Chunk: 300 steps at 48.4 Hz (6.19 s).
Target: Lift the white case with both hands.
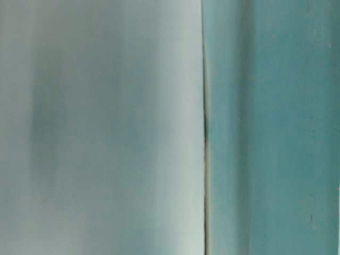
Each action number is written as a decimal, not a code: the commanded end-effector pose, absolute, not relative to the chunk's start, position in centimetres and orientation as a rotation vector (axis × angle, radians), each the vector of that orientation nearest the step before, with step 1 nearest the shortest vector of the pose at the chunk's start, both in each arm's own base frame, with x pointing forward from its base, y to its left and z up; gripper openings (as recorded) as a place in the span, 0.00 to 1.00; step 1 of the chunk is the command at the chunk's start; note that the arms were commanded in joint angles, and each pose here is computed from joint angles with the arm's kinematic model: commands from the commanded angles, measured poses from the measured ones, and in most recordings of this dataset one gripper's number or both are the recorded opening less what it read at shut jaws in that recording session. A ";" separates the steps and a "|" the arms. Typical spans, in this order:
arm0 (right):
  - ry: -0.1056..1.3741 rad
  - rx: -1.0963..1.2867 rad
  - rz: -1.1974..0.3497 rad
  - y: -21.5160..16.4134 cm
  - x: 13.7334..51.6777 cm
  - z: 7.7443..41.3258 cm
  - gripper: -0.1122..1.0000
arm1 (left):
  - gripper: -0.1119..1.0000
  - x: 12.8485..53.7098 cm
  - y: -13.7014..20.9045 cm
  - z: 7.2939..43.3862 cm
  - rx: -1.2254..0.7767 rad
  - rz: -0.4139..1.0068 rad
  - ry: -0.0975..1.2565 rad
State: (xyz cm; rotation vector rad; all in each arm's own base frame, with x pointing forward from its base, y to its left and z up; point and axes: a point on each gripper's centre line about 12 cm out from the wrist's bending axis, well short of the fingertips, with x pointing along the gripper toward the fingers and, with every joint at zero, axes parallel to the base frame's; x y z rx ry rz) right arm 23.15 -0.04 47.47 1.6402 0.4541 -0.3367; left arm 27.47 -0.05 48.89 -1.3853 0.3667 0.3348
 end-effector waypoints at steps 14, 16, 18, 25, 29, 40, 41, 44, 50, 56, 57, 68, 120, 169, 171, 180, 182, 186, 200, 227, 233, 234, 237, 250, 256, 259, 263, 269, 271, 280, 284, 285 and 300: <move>0.432 1.643 -0.354 -0.4 24.5 39.1 0.20 | 0.17 28.3 -0.2 41.3 -1.368 0.403 0.457; 0.434 1.645 -0.357 -0.4 24.1 38.3 0.20 | 0.17 28.0 -0.1 40.4 -1.370 0.418 0.466; 0.447 1.643 -0.372 -0.3 23.7 37.2 0.20 | 0.17 27.7 0.1 39.4 -1.366 0.437 0.480; 0.498 1.632 -0.401 0.1 23.2 34.9 0.20 | 0.17 27.2 0.2 36.3 -1.364 0.477 0.515; 0.537 1.620 -0.418 0.4 23.3 33.3 0.20 | 0.17 27.2 0.3 35.0 -1.370 0.487 0.521; 0.591 1.588 -0.460 0.7 23.9 29.1 0.20 | 0.15 27.0 0.1 30.4 -1.356 0.552 0.602; 0.595 1.586 -0.466 0.7 24.0 28.8 0.20 | 0.15 27.0 0.1 29.9 -1.355 0.559 0.609; 0.606 1.578 -0.480 0.6 24.0 27.7 0.20 | 0.15 27.0 0.1 28.9 -1.361 0.566 0.617; 0.629 1.567 -0.510 0.6 23.9 25.8 0.20 | 0.15 27.1 0.1 26.9 -1.380 0.587 0.626; 0.646 1.562 -0.536 0.6 24.0 24.1 0.20 | 0.15 27.0 0.1 24.9 -1.399 0.623 0.648; 0.648 1.562 -0.541 0.5 24.1 23.8 0.20 | 0.15 26.9 0.1 24.6 -1.403 0.629 0.652; 0.683 1.546 -0.591 0.6 24.7 20.5 0.20 | 0.15 27.0 0.0 21.6 -1.424 0.675 0.681; 0.842 1.381 -0.783 -0.3 25.3 9.0 0.20 | 0.15 25.3 0.6 10.2 -1.368 0.865 0.855; 0.838 1.392 -0.817 -0.9 26.1 8.2 0.22 | 0.15 26.3 0.2 7.9 -1.361 0.828 0.851; 0.835 1.394 -0.816 -0.9 26.2 8.2 0.25 | 0.15 26.3 0.2 7.9 -1.356 0.817 0.848; 0.819 1.402 -0.803 -0.9 26.8 8.7 0.60 | 0.18 26.6 0.1 8.2 -1.334 0.790 0.848; 0.815 1.403 -0.799 -0.9 27.0 8.8 0.67 | 0.23 26.6 0.1 8.2 -1.335 0.789 0.847; 0.803 1.406 -0.787 -0.9 27.2 9.2 0.78 | 0.38 26.7 0.1 8.6 -1.340 0.776 0.833; 0.778 1.412 -0.762 -0.9 27.5 10.0 0.85 | 0.97 27.0 0.2 10.8 -1.361 0.719 0.770; 0.624 1.395 -0.579 -1.0 27.7 16.6 0.85 | 0.95 26.3 0.1 18.9 -1.213 0.443 0.589; 0.565 1.292 -0.482 -1.1 27.5 19.5 0.85 | 0.95 25.5 0.2 21.1 -1.173 0.395 0.547; 0.558 1.272 -0.473 -1.2 27.4 19.8 0.85 | 0.95 25.3 0.2 21.3 -1.164 0.388 0.543; 0.540 1.208 -0.440 -1.4 27.2 20.9 0.85 | 0.95 24.8 0.2 22.2 -1.127 0.362 0.528; 0.444 1.031 -0.360 -2.4 25.9 24.0 0.85 | 0.95 23.0 0.3 25.5 -1.017 0.265 0.428; 0.403 0.960 -0.314 -2.3 25.5 25.3 0.85 | 0.95 22.4 0.3 26.4 -0.976 0.234 0.395; 0.380 0.922 -0.292 -2.3 25.3 25.9 0.85 | 0.95 22.1 0.3 26.9 -0.956 0.219 0.378; 0.341 0.868 -0.259 -2.3 25.0 26.8 0.85 | 0.95 21.8 0.3 27.4 -0.929 0.203 0.359; 0.289 0.788 -0.219 -2.3 24.8 27.9 0.85 | 0.95 21.5 0.3 27.9 -0.909 0.187 0.338; 0.275 0.760 -0.206 -2.2 24.7 28.3 0.85 | 0.95 21.5 0.3 28.1 -0.906 0.182 0.332; 0.245 0.616 -0.160 -1.9 23.9 29.4 0.85 | 0.95 20.9 -0.1 29.2 -0.803 0.124 0.295; 0.227 0.553 -0.138 -1.7 23.4 30.0 0.85 | 0.94 20.5 -0.3 29.7 -0.722 0.093 0.275; 0.224 0.538 -0.134 -1.6 23.3 30.1 0.85 | 0.94 20.5 -0.3 29.9 -0.698 0.085 0.269; 0.098 0.384 -0.070 -1.0 20.5 33.3 0.85 | 0.92 18.3 -0.3 33.5 -0.419 0.005 0.097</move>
